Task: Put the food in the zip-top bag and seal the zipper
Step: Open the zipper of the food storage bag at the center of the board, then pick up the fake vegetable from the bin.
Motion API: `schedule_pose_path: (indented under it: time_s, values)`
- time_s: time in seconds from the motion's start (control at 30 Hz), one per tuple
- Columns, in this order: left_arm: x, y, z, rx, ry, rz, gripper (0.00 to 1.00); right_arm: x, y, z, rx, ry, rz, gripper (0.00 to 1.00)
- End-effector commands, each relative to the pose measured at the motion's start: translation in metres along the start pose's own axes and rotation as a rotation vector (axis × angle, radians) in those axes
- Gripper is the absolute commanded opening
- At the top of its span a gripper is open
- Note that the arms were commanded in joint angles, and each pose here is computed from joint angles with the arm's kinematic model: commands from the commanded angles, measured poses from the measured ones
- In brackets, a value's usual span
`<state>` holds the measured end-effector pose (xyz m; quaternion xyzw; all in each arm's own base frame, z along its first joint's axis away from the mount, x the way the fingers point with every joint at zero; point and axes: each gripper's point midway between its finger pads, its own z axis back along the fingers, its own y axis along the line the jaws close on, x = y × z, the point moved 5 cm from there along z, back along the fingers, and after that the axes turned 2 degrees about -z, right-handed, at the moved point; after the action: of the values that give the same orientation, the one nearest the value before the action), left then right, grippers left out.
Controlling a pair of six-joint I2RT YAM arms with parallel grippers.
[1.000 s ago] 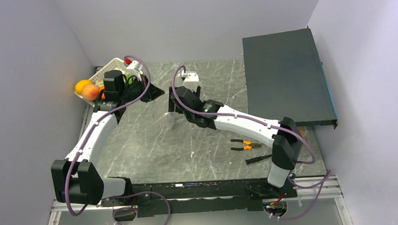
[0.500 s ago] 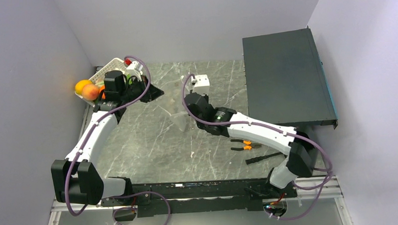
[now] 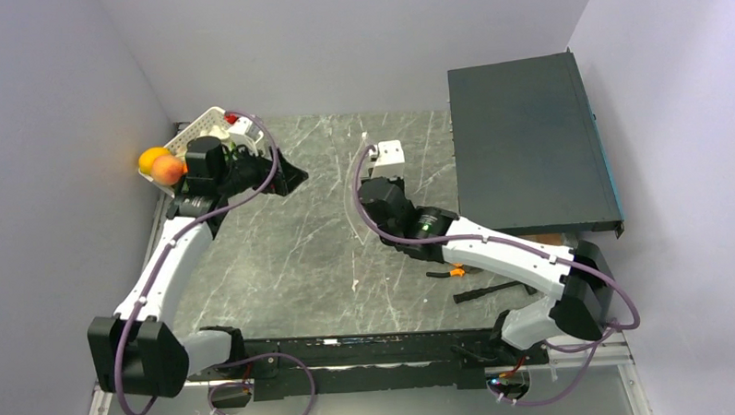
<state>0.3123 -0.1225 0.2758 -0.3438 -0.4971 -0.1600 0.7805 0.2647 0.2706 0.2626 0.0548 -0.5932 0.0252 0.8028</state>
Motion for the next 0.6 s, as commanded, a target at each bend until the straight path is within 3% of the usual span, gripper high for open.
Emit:
schedule_pose_path:
  time_s: [0.0,0.23,0.57]
  values:
    - [0.017,0.012,0.021,0.209,-0.091,-0.11,0.99,0.022,-0.021,0.012,-0.056,-0.091,0.012,0.0]
    - [0.013,0.058,0.049,0.635,-0.077,-0.094,1.0,0.013,-0.03,0.016,-0.033,-0.102,0.077,0.0]
    - [0.006,0.099,0.068,0.931,-0.03,-0.086,1.0,0.0,-0.011,0.017,0.125,-0.035,0.111,0.0]
